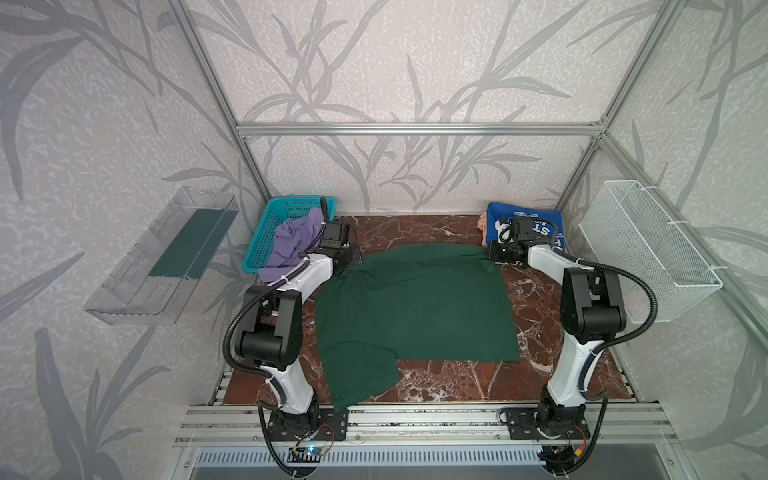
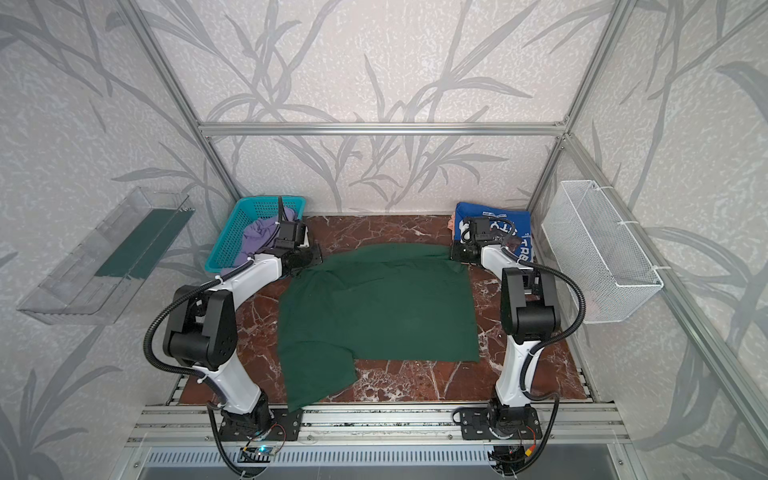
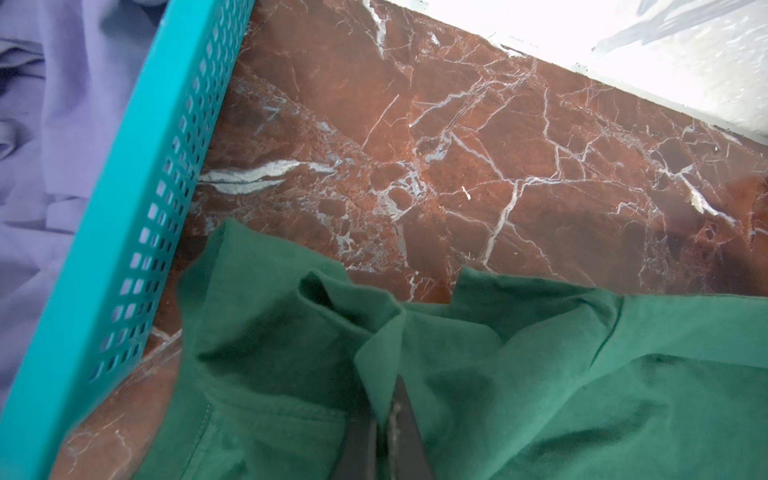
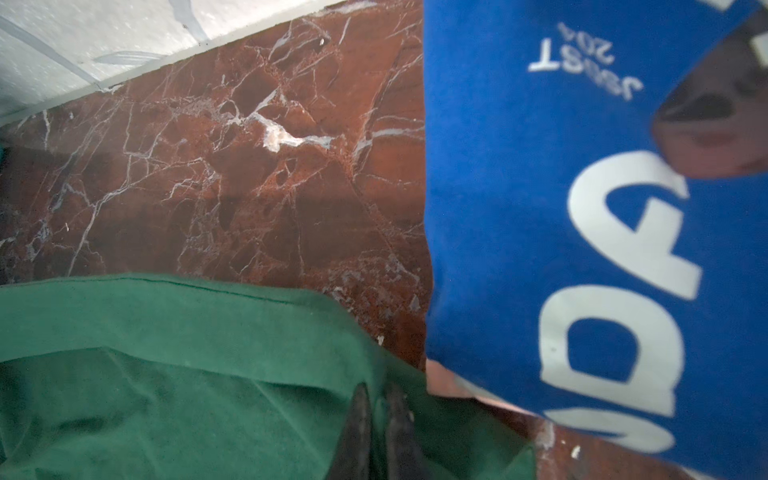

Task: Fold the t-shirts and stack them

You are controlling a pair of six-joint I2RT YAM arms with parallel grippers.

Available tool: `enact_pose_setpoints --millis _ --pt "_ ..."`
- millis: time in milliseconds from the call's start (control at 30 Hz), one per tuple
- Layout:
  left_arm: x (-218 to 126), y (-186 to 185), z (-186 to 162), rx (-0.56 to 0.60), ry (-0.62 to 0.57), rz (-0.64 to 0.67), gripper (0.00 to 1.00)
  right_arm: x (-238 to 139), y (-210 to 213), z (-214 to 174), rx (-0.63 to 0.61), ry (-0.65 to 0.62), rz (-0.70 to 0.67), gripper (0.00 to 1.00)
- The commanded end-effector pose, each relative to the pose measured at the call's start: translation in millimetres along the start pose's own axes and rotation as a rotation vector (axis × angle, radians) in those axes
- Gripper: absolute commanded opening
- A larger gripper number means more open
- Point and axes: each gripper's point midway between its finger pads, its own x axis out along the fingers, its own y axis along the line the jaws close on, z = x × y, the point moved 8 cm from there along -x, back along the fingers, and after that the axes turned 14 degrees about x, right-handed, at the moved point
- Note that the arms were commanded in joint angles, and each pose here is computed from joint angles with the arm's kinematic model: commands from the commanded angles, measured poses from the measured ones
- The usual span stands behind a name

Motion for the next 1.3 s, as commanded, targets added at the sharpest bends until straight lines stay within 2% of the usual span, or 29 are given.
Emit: enact_pose_setpoints --millis 0,167,467,633,933,1267 --pt "-9 2 1 -0.014 -0.033 0.025 0.03 -14 8 16 -0.013 -0.062 0.031 0.0" --pt "-3 0 12 -0.006 -0.047 0.023 0.03 -4 16 37 -0.045 -0.093 0.052 0.0" --pt "23 -4 57 0.046 -0.109 0.045 0.03 35 32 86 -0.097 -0.109 0.12 0.0" --pt "20 -8 71 0.059 -0.095 0.032 0.03 36 35 89 -0.129 -0.093 0.127 0.0" --pt "3 -7 42 0.003 -0.104 0.004 0.03 2 26 60 -0.203 -0.169 0.09 0.0" --pt "-13 0 -2 -0.024 -0.091 0.026 0.04 -10 13 26 -0.222 -0.211 0.107 0.0"
